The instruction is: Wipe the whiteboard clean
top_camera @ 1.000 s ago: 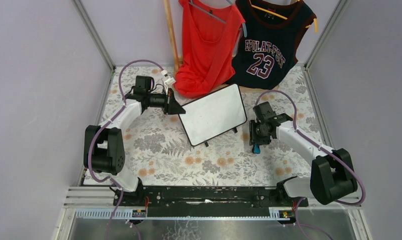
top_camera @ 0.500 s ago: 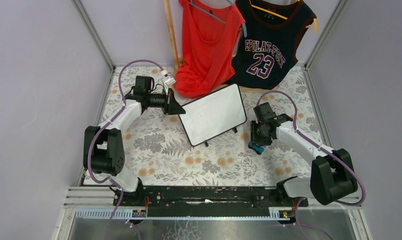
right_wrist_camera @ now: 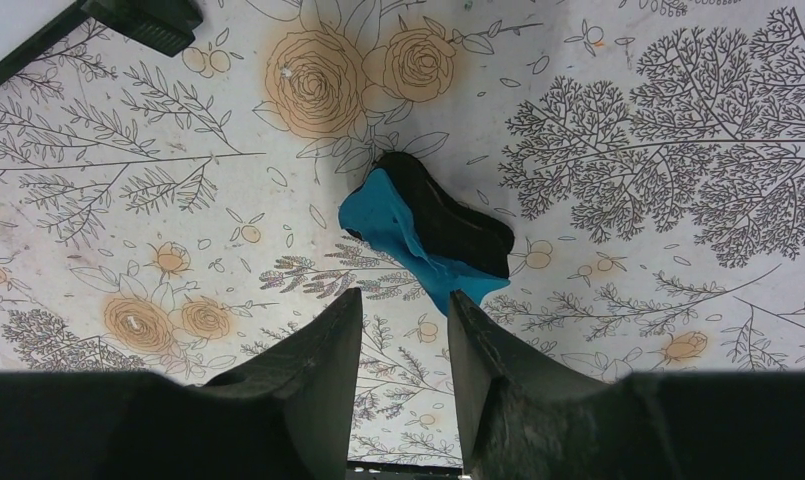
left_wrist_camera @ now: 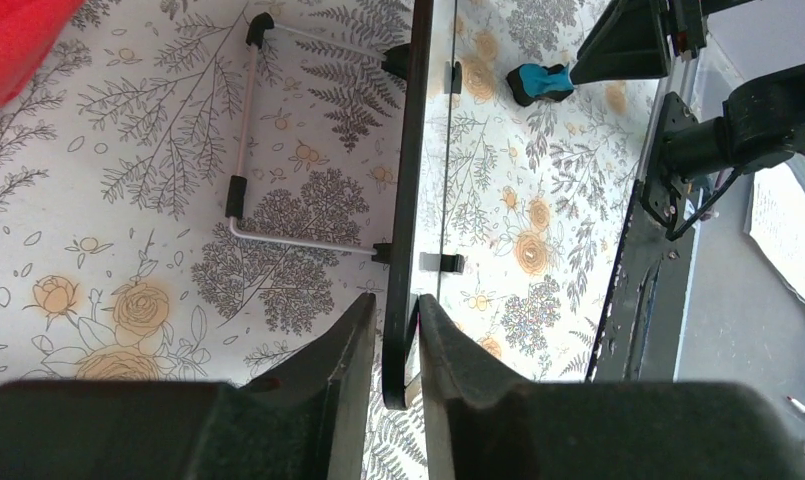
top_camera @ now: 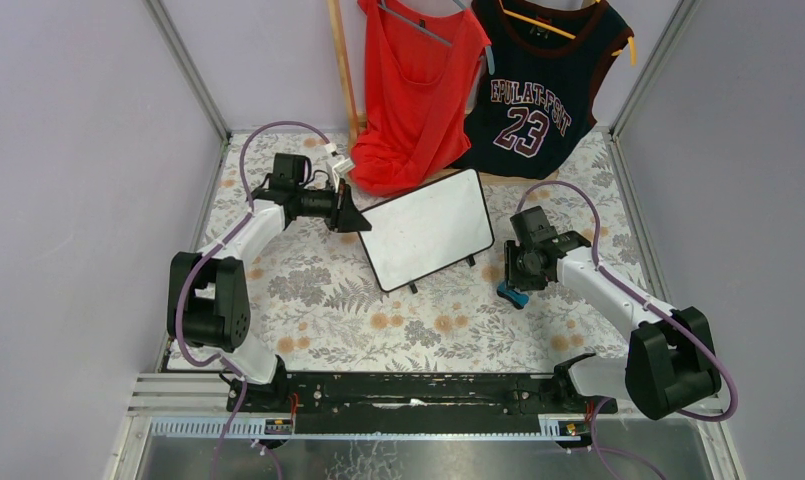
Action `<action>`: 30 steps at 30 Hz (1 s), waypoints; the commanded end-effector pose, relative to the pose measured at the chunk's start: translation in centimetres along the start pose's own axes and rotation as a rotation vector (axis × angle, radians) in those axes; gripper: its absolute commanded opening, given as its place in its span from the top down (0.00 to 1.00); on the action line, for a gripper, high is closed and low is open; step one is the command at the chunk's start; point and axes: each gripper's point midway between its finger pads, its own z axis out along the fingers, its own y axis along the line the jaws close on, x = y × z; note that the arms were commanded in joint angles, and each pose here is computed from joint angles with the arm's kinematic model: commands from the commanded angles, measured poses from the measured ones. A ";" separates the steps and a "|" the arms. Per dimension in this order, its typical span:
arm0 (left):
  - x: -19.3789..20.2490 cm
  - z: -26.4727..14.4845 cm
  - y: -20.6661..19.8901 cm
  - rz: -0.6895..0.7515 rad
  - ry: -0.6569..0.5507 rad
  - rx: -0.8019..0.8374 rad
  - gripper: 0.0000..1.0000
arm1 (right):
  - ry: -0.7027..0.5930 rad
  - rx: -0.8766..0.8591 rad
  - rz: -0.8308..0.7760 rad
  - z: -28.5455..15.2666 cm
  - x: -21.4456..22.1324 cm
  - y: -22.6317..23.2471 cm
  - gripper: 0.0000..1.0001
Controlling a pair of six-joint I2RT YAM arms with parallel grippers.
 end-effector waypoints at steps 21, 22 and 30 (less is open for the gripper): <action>-0.5 -1.0 -0.9 -0.053 0.038 -0.040 0.49 | -0.044 0.001 0.004 -0.4 -0.6 -0.1 0.57; -0.8 -1.3 -0.7 -0.036 0.029 -0.077 0.48 | -0.051 0.002 0.007 -0.6 -0.7 -0.2 0.57; -6.1 -6.6 0.8 0.116 -0.175 -0.461 0.31 | -0.121 0.000 0.017 -1.7 -1.7 -0.3 0.58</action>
